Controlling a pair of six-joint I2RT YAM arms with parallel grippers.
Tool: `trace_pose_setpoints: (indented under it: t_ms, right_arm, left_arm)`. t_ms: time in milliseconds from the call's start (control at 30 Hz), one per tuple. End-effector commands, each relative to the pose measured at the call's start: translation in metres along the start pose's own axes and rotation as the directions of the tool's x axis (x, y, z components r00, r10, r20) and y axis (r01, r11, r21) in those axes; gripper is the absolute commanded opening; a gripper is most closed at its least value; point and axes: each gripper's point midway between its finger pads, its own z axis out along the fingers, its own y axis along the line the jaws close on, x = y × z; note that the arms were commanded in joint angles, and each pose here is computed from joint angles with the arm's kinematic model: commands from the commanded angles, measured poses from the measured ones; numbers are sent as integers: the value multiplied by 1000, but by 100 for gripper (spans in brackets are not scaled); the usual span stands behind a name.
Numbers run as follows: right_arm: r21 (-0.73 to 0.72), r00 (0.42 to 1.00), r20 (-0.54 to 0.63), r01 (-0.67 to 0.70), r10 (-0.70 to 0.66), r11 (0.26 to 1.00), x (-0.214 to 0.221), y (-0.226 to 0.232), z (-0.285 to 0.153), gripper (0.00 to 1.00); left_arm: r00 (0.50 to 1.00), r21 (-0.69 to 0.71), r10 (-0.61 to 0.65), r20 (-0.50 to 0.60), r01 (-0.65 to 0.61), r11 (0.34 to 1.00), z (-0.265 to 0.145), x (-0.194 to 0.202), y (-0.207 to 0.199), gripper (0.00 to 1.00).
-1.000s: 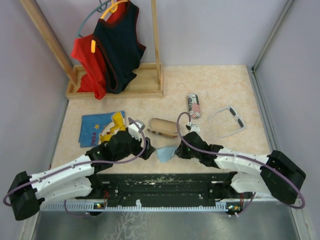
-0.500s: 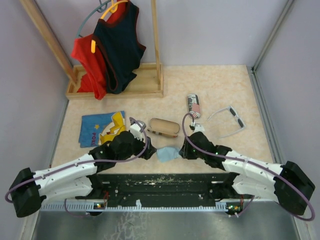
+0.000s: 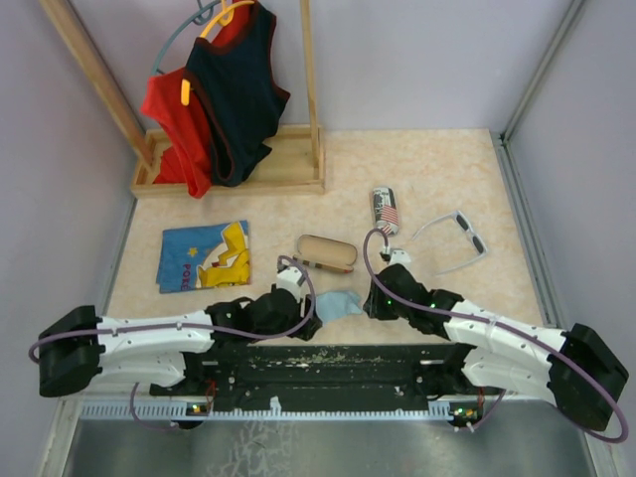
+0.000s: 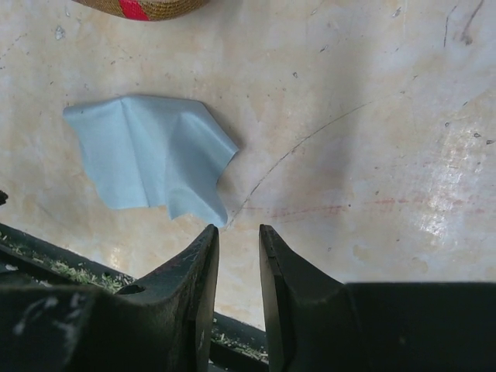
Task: Organize the sunglasses
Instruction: Place the glasses cleaning cloth at the center of the board, then fold the glasses cleaning cloth at the center of the board.
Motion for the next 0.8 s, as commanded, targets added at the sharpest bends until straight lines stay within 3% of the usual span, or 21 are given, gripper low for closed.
trace_pose_setpoints:
  t_ms: [0,367,767]
  right_arm:
    - [-2,998,59,-25,25,1000,-15,3,-3,28]
    - [-17,995,83,-50,51,999,-15,0,-8,29]
    - [-59,995,93,-33,38,998,-10,0,-13,29]
  left_arm:
    - [993,-87,-106,55,110,990,10,0,5,70]
    - [997,-275,-74,4,72,959,39,15,-3,65]
    - [993,-527,-72,-91,13,850,49,39,8,57]
